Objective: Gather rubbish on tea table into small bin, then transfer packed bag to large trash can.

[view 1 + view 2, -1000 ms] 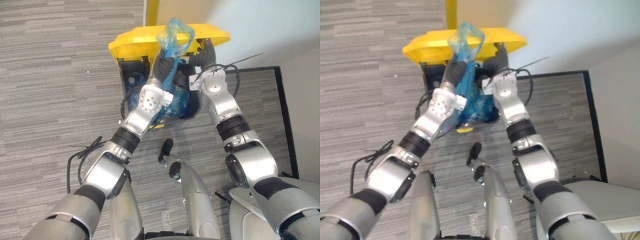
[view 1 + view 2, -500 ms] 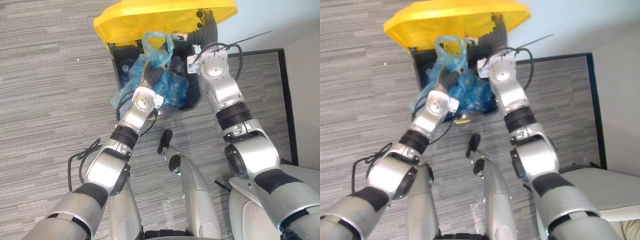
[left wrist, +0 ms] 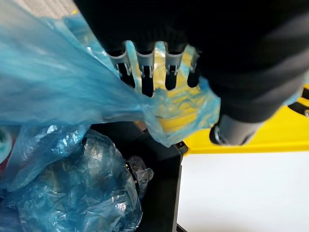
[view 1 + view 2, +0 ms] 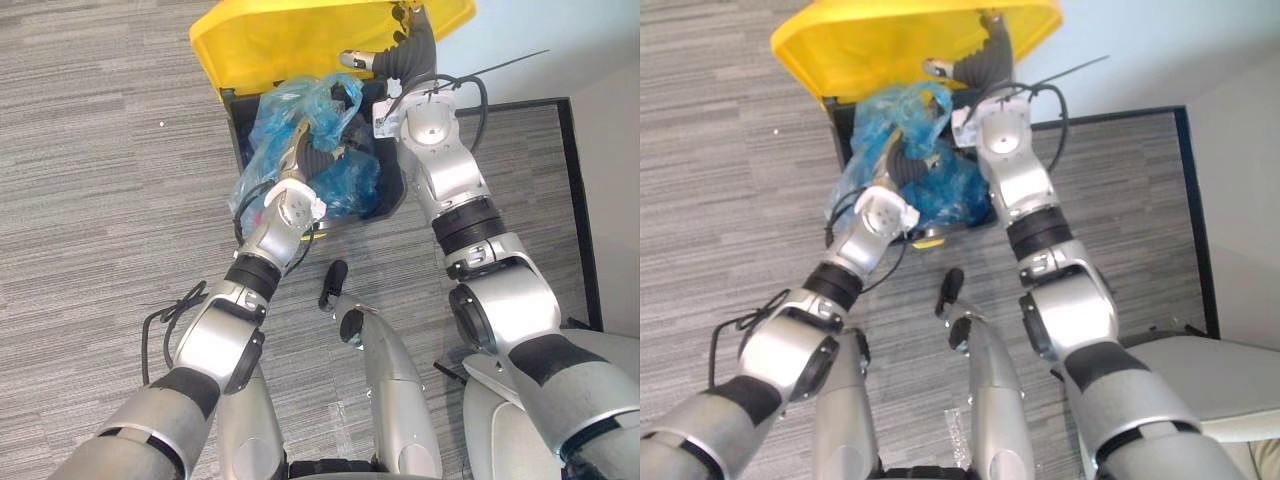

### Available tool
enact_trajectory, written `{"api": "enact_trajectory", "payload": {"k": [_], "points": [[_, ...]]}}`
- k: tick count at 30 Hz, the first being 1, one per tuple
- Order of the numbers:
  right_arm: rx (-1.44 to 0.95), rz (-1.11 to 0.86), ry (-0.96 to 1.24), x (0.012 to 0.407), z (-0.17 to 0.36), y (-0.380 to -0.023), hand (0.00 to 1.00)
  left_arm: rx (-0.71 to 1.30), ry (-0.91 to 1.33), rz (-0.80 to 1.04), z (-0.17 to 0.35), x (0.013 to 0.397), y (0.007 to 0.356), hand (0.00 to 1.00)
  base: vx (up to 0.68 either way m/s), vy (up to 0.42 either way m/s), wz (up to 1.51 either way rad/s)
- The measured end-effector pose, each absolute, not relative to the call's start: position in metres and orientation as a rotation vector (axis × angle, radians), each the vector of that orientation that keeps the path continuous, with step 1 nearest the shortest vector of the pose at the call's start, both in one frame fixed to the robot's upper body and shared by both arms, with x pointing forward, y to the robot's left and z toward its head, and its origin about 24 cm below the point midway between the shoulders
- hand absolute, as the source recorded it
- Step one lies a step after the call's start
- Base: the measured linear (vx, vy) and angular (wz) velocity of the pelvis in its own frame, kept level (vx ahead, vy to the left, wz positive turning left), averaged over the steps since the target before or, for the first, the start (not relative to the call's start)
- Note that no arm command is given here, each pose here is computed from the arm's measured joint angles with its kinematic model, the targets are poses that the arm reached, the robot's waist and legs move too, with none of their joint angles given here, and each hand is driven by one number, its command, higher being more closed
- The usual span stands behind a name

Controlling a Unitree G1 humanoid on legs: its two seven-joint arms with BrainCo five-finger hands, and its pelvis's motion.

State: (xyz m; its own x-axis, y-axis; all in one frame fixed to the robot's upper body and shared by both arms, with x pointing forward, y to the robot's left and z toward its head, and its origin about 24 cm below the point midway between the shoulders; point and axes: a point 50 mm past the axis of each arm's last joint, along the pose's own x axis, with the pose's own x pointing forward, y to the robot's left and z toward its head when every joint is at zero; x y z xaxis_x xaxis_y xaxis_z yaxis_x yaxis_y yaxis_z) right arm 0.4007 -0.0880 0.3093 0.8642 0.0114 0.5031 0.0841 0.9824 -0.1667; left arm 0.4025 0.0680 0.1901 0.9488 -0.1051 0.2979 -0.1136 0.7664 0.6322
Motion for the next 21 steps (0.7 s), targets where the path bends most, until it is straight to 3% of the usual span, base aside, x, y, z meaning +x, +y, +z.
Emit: {"api": "enact_trajectory", "payload": {"k": [10, 21], "points": [[-0.265, -0.07, -0.419, 0.4, 0.245, -0.107, 0.0, 0.688, -0.441, -0.046, 0.175, 0.375, 0.054, 0.0, -0.05, -0.015, 0.06], [-0.406, -0.069, -0.083, 0.376, 0.116, -0.143, 0.0, 0.432, -0.273, -0.106, 0.098, 0.323, 0.083, 0.0, 0.0, -0.027, 0.13]]}}
